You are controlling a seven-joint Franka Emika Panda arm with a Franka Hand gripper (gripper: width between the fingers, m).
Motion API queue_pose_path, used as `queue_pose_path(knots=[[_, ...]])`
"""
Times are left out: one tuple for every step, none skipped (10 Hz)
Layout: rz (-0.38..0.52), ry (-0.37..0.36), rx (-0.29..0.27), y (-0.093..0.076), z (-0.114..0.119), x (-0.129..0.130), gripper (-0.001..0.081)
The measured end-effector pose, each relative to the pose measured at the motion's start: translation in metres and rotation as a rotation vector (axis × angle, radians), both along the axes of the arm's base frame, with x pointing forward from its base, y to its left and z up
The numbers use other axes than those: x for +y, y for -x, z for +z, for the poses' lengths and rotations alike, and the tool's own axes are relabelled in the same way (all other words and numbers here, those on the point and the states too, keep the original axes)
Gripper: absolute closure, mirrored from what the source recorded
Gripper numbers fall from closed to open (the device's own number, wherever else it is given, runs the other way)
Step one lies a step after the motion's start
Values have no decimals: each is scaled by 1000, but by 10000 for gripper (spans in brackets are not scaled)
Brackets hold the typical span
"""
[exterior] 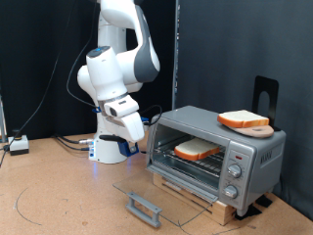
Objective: Make a piece of toast with the oven
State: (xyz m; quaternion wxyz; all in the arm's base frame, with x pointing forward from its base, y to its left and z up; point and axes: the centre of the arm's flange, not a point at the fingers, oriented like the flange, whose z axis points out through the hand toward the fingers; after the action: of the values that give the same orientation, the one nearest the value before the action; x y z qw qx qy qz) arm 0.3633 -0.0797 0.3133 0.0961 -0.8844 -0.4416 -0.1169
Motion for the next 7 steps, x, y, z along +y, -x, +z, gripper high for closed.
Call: queue_pose_path(knots=[[-4, -62, 18, 0, 8, -1, 410], [-3, -130, 26, 0, 21, -2, 410], [1, -186, 34, 1, 36, -5, 410], [8, -228, 36, 3, 50, -6, 410], [17, -252, 29, 4, 65, -8, 410], [27, -265, 16, 6, 79, -8, 410], [29, -266, 0, 8, 92, -8, 410]])
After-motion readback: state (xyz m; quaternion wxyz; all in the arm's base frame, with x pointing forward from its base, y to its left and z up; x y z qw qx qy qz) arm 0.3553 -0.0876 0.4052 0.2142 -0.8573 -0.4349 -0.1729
